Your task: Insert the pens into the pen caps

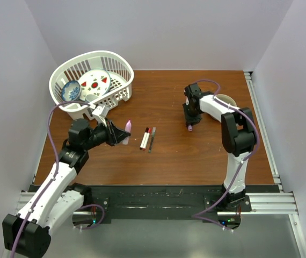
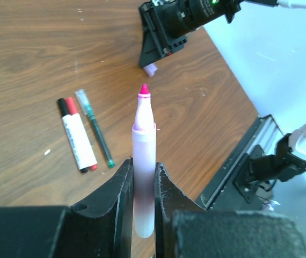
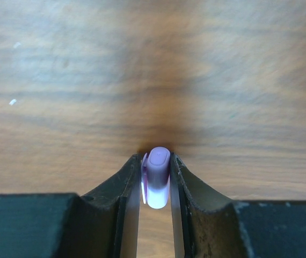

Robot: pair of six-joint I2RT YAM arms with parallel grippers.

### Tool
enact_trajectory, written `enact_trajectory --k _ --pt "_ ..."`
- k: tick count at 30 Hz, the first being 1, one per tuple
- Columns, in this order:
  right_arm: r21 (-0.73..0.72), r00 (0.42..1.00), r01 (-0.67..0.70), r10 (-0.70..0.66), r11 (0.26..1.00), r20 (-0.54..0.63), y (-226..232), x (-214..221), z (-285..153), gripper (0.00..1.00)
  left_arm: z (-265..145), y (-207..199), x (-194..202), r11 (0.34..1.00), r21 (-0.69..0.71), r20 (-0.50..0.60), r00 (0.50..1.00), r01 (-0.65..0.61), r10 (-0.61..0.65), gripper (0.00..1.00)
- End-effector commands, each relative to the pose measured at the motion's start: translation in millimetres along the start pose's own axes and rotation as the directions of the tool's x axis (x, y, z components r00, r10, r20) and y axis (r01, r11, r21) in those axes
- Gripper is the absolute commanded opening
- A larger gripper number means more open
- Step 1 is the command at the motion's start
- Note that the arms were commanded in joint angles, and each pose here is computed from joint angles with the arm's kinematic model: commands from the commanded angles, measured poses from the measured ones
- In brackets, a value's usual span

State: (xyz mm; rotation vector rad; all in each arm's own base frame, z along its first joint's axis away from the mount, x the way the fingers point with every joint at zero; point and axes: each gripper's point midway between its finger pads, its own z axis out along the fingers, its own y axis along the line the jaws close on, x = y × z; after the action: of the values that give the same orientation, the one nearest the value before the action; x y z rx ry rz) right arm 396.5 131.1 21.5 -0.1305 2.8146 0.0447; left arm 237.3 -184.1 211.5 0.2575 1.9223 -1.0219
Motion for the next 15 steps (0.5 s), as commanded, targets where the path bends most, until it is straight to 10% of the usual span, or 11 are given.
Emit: enact_trajectory --k 1,5,15 --pt "-0.142 0.998 -0.069 0.069 0.987 -0.005 28.1 16.2 1.2 0.0 8.3 -23.7 -8.7 0.988 0.151 0.029 0.999 0.025 -0.03 0.0" --pt "-0.318 0.985 -0.145 0.167 0.937 0.042 58.8 9.6 -16.8 0.0 16.0 -34.2 -3.9 0.971 0.232 0.011 0.998 0.06 -0.064 0.0" --pt "-0.87 0.843 0.12 0.414 0.479 0.344 159.8 -38.6 -190.0 0.0 19.4 -61.8 7.4 0.878 0.454 -0.014 0.987 0.15 -0.161 0.0"
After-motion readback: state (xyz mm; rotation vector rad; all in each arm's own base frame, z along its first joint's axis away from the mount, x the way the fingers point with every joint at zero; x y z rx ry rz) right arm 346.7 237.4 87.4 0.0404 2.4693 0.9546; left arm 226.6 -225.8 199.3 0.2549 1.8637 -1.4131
